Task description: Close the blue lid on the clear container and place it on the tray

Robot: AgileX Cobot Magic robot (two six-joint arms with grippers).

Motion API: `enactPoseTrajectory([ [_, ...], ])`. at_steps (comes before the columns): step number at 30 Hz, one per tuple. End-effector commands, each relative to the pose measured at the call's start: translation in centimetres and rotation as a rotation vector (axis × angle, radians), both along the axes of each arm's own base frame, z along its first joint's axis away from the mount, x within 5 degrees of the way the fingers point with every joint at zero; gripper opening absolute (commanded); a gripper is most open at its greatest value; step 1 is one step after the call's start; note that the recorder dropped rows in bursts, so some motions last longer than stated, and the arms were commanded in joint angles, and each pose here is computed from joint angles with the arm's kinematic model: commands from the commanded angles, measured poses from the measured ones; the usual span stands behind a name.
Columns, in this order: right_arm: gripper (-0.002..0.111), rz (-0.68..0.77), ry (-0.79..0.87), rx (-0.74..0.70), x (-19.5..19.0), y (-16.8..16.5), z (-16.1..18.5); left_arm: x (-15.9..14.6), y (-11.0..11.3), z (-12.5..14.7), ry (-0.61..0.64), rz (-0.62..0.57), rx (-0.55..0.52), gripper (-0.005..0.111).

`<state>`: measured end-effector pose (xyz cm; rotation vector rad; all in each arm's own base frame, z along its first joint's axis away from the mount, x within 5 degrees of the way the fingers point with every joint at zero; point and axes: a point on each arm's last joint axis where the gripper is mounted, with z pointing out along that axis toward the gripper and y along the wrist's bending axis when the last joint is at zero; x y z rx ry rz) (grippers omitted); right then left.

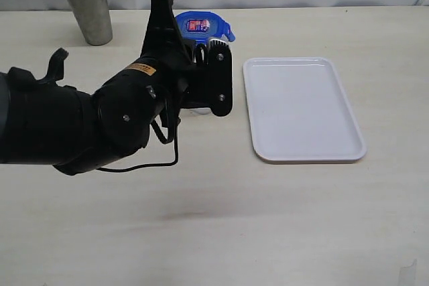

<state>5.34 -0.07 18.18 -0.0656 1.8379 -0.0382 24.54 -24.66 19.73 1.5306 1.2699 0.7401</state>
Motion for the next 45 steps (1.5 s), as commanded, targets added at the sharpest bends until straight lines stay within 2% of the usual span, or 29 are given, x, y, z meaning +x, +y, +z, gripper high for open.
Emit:
enactPoseTrajectory([
  [1,0.004,-0.004,-0.011,0.001,0.00,-0.02,0.03,-0.15,-0.02,0.15,0.004,-0.016,0.018,0.000],
  [18,0.004,-0.004,-0.011,0.001,0.00,-0.02,0.03,-0.17,-0.14,0.21,-0.007,-0.034,0.028,0.000],
  [21,0.004,-0.004,-0.011,0.001,0.00,-0.02,0.03,-0.38,-0.36,-0.09,0.029,-0.065,0.032,0.000],
  [28,0.004,-0.004,-0.011,0.001,0.00,-0.02,0.03,-0.13,-0.11,0.29,-0.018,-0.031,0.029,0.000],
  [45,0.004,-0.004,-0.011,0.001,0.00,-0.02,0.03,-0.13,-0.08,0.25,-0.012,-0.026,0.026,0.000],
])
